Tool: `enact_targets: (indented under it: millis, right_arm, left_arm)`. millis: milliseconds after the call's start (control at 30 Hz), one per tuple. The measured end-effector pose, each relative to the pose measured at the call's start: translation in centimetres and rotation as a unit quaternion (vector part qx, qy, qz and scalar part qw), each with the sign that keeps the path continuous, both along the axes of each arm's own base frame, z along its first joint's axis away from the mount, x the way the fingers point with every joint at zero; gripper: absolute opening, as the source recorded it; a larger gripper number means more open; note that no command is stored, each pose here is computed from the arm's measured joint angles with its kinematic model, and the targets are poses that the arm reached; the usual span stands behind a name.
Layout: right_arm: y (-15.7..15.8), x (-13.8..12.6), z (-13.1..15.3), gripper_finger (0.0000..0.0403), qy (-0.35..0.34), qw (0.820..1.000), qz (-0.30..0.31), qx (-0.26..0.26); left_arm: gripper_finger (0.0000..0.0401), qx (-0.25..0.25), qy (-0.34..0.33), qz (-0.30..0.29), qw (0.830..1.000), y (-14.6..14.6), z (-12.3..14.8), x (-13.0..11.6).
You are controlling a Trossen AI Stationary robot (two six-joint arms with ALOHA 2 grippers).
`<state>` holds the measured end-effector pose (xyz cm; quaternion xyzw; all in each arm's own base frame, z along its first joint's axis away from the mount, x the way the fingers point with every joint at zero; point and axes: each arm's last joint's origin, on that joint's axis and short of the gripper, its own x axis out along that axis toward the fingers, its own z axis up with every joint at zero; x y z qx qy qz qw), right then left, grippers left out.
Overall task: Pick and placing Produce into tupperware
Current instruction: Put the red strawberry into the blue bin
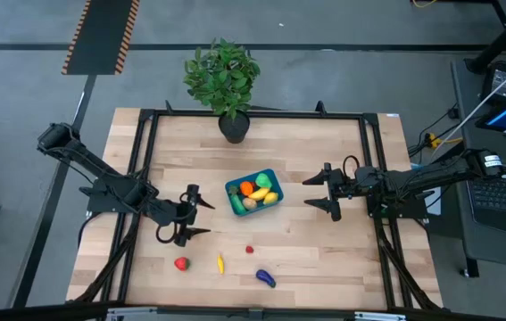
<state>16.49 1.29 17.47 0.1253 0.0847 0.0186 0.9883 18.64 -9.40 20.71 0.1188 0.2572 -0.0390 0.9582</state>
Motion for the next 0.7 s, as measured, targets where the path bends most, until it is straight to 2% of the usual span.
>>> enact_targets:
  millis: [267,367,533,700]
  right_arm:
    - [0.0,0.0,0.0,0.0332,0.0,1.0,0.0,-0.002]
    - [0.0,0.0,0.0,0.0332,0.0,1.0,0.0,-0.002]
    - [0.0,0.0,0.0,0.0332,0.0,1.0,0.0,-0.002]
    - [0.0,0.0,-0.1,0.0332,0.007,1.0,0.0,-0.003]
  left_arm:
    - [0.034,0.002,0.002,-0.002,1.0,0.0,0.0,0.0]
    - [0.034,-0.022,0.026,0.02,0.999,0.0,0.7,0.0]
    - [0.0341,-0.056,0.11,0.064,0.99,-0.4,2.2,-0.9]
    - [0.0341,-0.095,0.105,0.074,0.987,-2.1,3.3,-2.0]
